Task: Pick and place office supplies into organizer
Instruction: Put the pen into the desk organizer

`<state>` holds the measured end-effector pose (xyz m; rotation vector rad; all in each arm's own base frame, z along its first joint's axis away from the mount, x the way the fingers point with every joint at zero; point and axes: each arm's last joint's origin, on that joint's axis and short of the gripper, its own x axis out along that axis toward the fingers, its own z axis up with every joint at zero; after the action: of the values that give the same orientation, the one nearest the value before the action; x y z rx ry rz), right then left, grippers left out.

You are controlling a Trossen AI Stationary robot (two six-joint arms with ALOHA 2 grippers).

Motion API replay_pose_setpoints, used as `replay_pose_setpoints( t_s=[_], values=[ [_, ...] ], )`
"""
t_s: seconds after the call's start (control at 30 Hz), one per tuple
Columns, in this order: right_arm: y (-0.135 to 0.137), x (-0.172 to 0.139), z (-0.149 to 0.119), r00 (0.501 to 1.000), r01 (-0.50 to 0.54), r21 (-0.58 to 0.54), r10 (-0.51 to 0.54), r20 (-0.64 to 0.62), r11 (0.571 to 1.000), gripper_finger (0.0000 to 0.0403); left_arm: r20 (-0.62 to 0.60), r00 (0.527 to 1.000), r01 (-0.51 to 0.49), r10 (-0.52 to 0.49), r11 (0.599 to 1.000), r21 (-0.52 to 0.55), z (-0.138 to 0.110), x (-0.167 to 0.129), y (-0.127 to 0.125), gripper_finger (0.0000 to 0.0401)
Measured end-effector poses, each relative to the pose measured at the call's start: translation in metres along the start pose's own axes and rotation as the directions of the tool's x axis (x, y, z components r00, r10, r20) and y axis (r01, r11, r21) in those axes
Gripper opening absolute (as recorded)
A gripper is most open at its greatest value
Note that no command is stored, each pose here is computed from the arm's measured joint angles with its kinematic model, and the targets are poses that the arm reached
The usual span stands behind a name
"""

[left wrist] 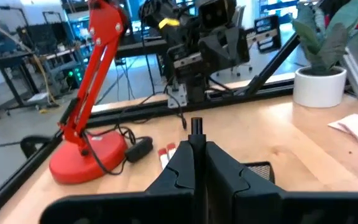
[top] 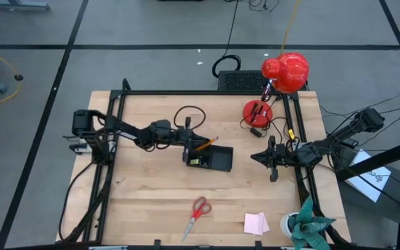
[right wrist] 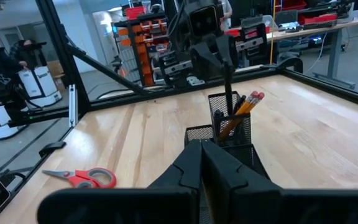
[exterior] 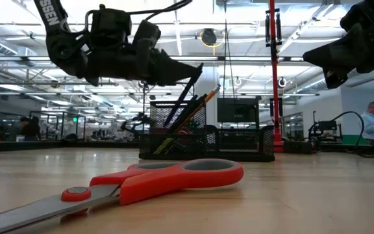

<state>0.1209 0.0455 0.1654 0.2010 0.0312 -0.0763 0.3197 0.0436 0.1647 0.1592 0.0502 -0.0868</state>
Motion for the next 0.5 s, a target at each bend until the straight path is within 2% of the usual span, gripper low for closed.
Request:
replay_pose_setpoints(
  t_s=[0.23, 0.4, 0.5],
  values=[
    [0.0, 0.0, 0.0, 1.0, -0.001, 0.0, 0.001, 0.0, 1.0, 0.0004, -0.034, 0.999, -0.027, 0.027, 1.0, -0.007, -0.017, 0.006, -0.006, 0.0016],
    [0.0, 0.0, 0.0, 1.0, -0.001, 0.002, 0.001, 0.003, 1.0, 0.0004, -0.016, 0.999, -0.032, 0.032, 0.999, -0.004, -0.018, 0.007, -0.007, 0.0007],
    [0.0, 0.0, 0.0, 1.0, -0.002, 0.002, 0.002, 0.003, 1.0, 0.0004, -0.021, 0.999, -0.037, 0.037, 0.999, -0.018, -0.018, 0.007, -0.007, 0.0017]
  ],
)
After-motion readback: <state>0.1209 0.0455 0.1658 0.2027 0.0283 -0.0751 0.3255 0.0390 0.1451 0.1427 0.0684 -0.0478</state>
